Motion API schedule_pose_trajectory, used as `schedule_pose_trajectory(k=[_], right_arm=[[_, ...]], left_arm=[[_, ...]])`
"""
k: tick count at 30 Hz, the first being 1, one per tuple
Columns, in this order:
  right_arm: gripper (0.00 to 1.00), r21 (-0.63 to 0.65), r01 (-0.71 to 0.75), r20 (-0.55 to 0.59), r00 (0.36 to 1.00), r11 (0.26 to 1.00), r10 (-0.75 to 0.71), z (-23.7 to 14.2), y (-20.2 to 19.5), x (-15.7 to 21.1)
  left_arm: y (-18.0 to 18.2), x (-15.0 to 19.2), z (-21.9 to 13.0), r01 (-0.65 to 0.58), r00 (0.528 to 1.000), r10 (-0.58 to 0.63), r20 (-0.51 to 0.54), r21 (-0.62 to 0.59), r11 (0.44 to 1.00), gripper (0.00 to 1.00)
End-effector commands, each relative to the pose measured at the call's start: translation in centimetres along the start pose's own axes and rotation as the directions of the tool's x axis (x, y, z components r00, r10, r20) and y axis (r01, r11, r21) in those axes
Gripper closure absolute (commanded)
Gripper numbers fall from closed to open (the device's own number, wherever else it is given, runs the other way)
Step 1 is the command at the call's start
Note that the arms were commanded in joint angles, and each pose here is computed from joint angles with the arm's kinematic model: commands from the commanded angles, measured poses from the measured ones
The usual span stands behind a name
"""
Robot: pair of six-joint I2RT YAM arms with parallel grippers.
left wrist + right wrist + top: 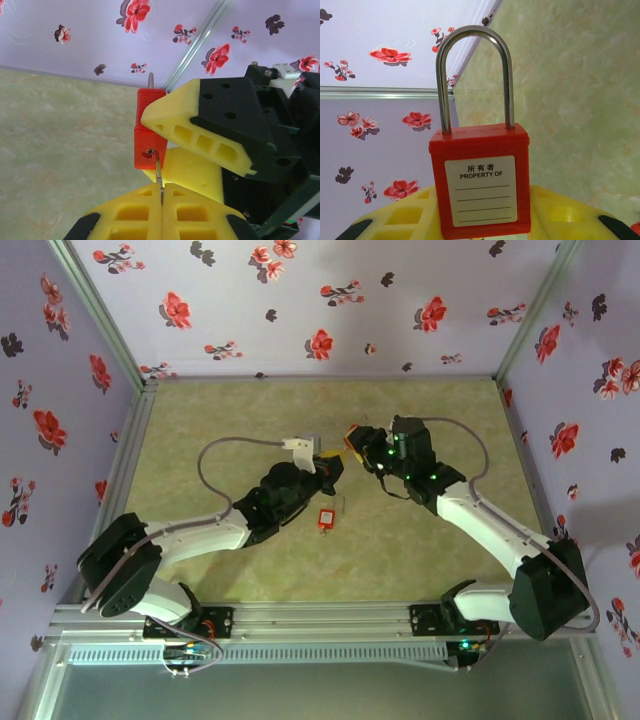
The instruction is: Unlock with the key
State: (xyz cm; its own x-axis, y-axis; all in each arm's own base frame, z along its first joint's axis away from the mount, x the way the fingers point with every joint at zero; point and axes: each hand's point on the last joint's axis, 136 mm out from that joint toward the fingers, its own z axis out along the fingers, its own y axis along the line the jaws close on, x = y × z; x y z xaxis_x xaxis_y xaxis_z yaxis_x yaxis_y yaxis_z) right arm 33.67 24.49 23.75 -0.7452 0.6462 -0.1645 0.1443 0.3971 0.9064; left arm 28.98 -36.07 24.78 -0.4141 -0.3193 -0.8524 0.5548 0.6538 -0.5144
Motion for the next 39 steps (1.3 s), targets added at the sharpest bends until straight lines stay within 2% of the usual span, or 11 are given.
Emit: schedule_pose_trajectory(k=[1,14,26,30,39], right_arm=[[0.98,-0.048,0.008,0.029,1.0,0.999,-0.007,-0.6,1.1,-0.1],[0.99,-0.059,0.009,0.029,1.0,0.998,-0.007,-0.9,0.8,0.3],[1.0,-0.069,0.002,0.007,1.0,0.998,-0.001,-0.8,0.4,1.2],[1.0,-0.076,-0.003,-0.001,1.0,0.997,0.003,-0.7,0.5,1.6],[1.0,-0.103,-0.013,-0.032,0.999,0.995,0.01,-0.7,0.8,2.8]], left_arm=[[-0.4,-0.3,0.5,-0.017,1.0,0.017,0.016,-0.006,1.0,1.0],[0.3,0.2,0.9,0.009,1.0,-0.009,0.004,-0.023,1.0,1.0],[0.6,-0.9,0.9,0.04,0.998,-0.039,0.04,-0.01,0.999,1.0],[0.3,-1.5,1.1,0.055,0.997,-0.056,0.055,0.021,0.998,1.0],[-1.9,-3.2,2.0,0.198,0.975,-0.213,0.056,0.2,0.959,1.0]])
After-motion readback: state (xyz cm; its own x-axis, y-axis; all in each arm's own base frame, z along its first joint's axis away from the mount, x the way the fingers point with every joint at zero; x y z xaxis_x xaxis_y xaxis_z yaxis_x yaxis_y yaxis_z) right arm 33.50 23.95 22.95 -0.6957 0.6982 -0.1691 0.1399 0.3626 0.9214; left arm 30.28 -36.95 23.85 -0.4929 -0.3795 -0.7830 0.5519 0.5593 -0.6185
